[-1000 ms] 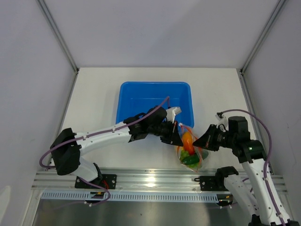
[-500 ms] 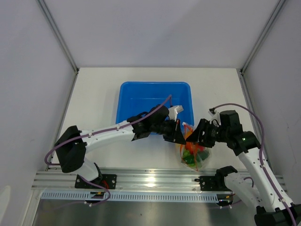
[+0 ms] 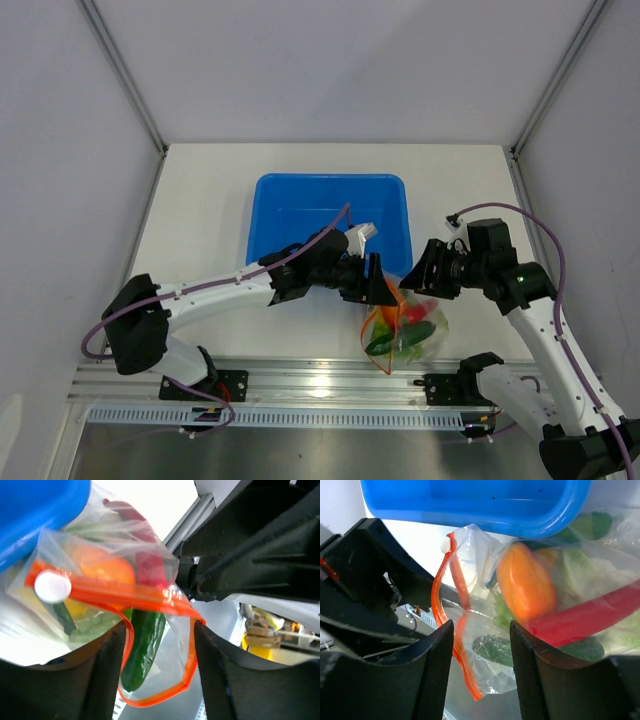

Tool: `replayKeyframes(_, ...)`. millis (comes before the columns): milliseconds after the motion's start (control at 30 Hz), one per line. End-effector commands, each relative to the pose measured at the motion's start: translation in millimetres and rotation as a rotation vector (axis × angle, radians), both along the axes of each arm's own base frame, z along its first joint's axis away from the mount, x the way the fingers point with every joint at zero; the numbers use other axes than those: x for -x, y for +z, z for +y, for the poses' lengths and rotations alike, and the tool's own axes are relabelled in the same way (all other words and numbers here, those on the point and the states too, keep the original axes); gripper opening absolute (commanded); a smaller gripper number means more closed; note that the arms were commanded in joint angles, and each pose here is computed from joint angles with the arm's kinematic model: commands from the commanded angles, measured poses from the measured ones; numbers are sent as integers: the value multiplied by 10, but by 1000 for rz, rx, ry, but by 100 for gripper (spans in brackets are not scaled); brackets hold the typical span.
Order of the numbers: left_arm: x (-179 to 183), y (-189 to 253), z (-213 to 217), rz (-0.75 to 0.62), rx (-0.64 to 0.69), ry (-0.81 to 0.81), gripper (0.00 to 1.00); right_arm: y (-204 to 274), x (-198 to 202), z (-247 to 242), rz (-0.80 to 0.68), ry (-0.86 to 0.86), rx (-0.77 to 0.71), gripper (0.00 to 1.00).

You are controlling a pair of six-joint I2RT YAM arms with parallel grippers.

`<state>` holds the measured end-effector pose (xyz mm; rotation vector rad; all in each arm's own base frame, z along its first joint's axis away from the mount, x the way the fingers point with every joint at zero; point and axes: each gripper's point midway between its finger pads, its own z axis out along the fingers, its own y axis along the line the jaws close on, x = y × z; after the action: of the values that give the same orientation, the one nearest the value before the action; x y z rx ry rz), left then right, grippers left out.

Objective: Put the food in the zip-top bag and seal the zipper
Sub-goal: Adjust the zipper food storage bag at the center of the board.

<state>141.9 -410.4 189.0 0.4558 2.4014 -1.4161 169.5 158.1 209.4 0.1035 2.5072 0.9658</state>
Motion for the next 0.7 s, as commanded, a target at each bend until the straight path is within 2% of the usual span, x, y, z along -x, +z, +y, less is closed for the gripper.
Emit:
replayKeyframes(0, -44, 350, -27, -41, 114, 41, 62, 154, -62, 11, -44, -7, -8, 50)
replayKeyframes(100, -6, 353, -59, -26, 111, 39, 65, 148, -45, 53, -29, 2, -35, 49)
replayKeyframes(167, 14, 312, -55, -30, 92, 55, 73, 152, -31, 54, -32, -1, -40, 49)
replayKeyframes(267, 44, 189, 39, -43, 8, 101, 80, 197, -15, 45, -57, -1, -46, 49)
replayKeyframes(400, 92, 103, 253, -124, -109, 192, 98, 187, -5, 33, -57, 2, -36, 49)
replayKeyframes(500, 58, 84, 440, -173, -186, 273, 100, 183, -10, 26, -62, 0, -33, 49)
replayKeyframes(667, 155, 153, 396, -193, -222, 283, 100, 176, -72, -4, -71, -31, -16, 49)
